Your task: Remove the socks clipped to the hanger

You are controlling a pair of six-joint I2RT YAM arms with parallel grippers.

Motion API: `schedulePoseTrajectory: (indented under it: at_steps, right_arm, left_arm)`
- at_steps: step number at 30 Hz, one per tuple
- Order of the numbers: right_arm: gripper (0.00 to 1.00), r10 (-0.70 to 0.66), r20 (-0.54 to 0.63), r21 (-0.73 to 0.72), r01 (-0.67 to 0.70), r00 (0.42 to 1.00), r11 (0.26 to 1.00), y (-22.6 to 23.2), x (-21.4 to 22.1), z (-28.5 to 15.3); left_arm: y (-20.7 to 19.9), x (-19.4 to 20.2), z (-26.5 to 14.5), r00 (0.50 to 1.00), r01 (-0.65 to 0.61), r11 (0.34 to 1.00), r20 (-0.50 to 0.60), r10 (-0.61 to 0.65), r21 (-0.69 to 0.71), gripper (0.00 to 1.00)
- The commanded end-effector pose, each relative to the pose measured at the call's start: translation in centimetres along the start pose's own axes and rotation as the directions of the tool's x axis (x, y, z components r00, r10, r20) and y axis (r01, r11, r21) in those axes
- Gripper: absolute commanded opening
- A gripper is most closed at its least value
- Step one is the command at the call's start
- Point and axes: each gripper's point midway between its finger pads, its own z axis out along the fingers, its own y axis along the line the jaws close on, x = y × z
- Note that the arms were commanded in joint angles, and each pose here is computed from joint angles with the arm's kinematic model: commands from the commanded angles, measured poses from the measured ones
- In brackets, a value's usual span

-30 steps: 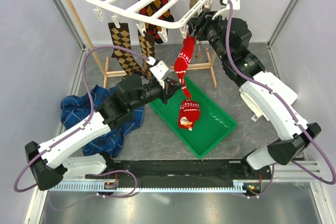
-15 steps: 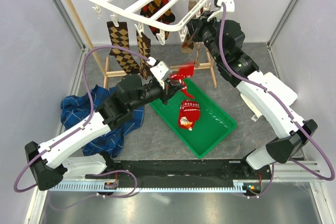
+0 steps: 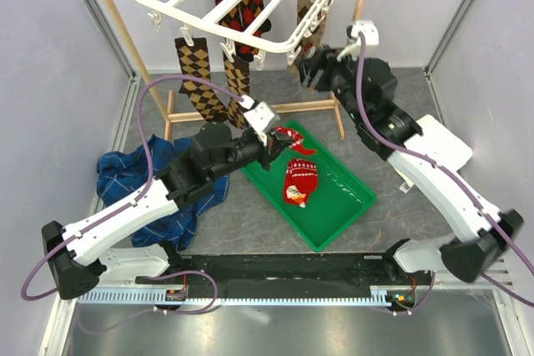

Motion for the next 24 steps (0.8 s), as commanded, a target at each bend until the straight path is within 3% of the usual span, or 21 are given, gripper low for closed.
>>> schedulePoseTrajectory:
  at_steps: [1,3,4,9,13,17,21,24]
  right_arm:
    - [0.75,0.0,-0.035,-0.013,0.0,0.999,1.0,-1.3,2.2,-4.6]
    - [0.78,0.007,-0.017,-0.005,-0.007,1.0,1.0,-1.9,1.9,-6.7]
    - [0.78,0.011,-0.057,0.015,-0.01,0.998,1.0,-2.9,4.0,-7.3]
    - [0.86,0.073,-0.087,0.02,-0.071,0.994,0.997,-4.4,6.6,-11.7]
    - [0.88,0.065,-0.118,0.061,-0.058,0.991,0.996,-6.4,9.0,-14.5]
    - [0.88,0.055,-0.072,0.101,-0.047,0.996,0.994,-8.0,8.6,-16.8]
    - [0.88,0.032,-0.037,0.103,-0.028,0.999,0.994,-8.4,7.5,-18.3]
    - [0.88,0.019,-0.037,0.102,-0.015,0.999,0.995,-8.5,7.4,-18.6]
  left_arm:
    - [-0.7,1.6,0.8,0.996,-0.08,0.995,-0.051,0.077,-0.058,0.02]
    - [-1.4,2.1,1.1,0.996,-0.054,0.998,-0.066,0.051,-0.043,0.02]
    - [-1.8,2.3,1.2,0.998,-0.014,0.999,-0.068,0.012,-0.032,0.02]
    - [-2.9,3.5,2.2,0.989,0.108,0.994,-0.099,-0.11,-0.02,0.02]
    - [-1.8,8.1,3.7,0.97,0.142,0.984,-0.182,-0.16,-0.105,0.04]
    - [-2.2,13.2,4.9,0.932,0.192,0.973,-0.284,-0.223,-0.13,0.06]
    - [-2.2,14.5,5.2,0.919,0.235,0.959,-0.286,-0.272,-0.158,0.52]
    - [-1.2,13.9,4.7,0.928,0.223,0.954,-0.256,-0.271,-0.202,0.63]
